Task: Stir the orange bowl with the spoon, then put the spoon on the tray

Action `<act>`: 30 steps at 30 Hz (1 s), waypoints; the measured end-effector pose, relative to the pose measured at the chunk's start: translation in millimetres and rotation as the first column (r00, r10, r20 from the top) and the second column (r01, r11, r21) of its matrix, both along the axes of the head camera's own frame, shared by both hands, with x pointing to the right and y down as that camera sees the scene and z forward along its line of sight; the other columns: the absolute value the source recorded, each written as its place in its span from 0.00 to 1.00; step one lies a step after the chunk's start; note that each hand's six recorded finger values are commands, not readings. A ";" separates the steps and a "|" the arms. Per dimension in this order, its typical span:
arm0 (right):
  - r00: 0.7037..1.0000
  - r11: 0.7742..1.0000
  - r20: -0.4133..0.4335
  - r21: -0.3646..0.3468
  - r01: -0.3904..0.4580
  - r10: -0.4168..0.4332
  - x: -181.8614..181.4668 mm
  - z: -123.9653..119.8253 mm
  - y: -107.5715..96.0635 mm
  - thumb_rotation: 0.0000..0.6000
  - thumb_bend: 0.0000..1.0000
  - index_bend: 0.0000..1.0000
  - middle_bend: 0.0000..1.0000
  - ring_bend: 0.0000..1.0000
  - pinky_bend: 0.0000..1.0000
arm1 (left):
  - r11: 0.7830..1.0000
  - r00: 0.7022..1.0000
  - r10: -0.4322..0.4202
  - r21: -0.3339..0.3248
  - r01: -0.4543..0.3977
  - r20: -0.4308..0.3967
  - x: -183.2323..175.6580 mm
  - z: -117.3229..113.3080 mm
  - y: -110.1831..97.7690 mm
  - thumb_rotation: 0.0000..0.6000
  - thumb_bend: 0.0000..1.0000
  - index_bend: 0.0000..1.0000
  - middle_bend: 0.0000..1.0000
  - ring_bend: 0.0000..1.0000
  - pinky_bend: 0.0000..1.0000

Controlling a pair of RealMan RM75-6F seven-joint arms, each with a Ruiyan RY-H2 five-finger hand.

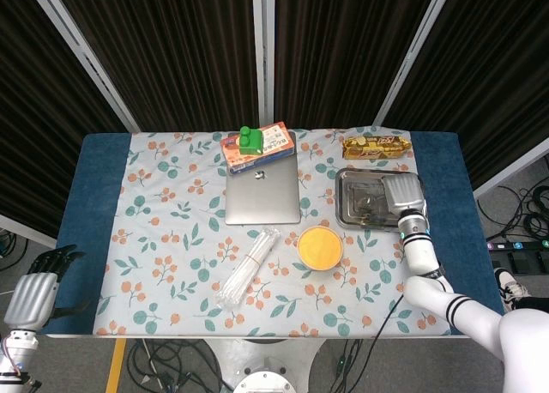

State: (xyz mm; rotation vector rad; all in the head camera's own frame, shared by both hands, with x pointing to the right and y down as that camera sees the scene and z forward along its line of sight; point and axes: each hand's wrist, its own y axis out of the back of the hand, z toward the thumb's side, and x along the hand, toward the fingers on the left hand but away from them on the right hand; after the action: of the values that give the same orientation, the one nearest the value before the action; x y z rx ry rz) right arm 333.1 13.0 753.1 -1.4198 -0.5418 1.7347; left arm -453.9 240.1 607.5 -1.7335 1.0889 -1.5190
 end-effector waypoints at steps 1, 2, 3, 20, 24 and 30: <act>1.000 1.000 0.001 -0.007 -0.013 0.013 2.1 4.4 0.8 1.00 0.35 0.82 1.00 1.00 1.00 | 1.000 1.000 0.000 0.000 0.000 0.000 0.0 0.0 0.0 1.00 0.00 0.26 0.22 0.15 0.14; 1.000 0.999 0.004 -0.020 -0.030 0.030 3.8 10.6 2.6 1.00 0.31 0.77 1.00 1.00 1.00 | 1.000 1.000 -0.001 0.000 0.001 0.000 -0.1 0.0 0.3 1.00 0.00 0.26 0.22 0.15 0.14; 0.999 0.999 0.008 -0.030 -0.041 0.041 4.4 15.2 4.3 1.00 0.27 0.74 1.00 1.00 1.00 | 1.000 1.000 -0.002 0.000 0.002 0.000 -0.3 0.0 0.4 1.00 0.00 0.26 0.22 0.15 0.14; 0.983 0.993 0.138 -0.001 -0.119 0.118 7.6 -3.1 15.3 1.00 0.10 0.42 0.97 0.96 1.00 | 1.000 1.000 -0.014 0.009 0.014 -0.002 -5.2 -0.3 -0.6 1.00 0.00 0.26 0.22 0.15 0.14; 0.972 0.991 0.207 0.037 -0.126 0.116 16.1 -36.2 27.4 1.00 0.26 0.42 0.76 0.75 0.92 | 1.000 1.000 -0.011 0.014 0.011 -0.005 -3.8 0.7 -3.2 1.00 0.00 0.26 0.22 0.15 0.14; 0.958 0.989 0.278 0.100 -0.105 0.073 48.6 -101.7 65.0 1.00 0.38 0.33 0.36 0.26 0.43 | 1.000 1.000 0.006 0.021 -0.006 0.018 -2.1 2.6 -8.1 1.00 0.00 0.26 0.22 0.15 0.14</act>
State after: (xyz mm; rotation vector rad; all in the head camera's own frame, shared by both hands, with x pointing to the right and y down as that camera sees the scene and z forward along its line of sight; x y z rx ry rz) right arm 381.7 78.0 651.4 -1.5842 -0.8524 1.5568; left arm -455.9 232.0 610.0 -1.7043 1.0862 -1.5115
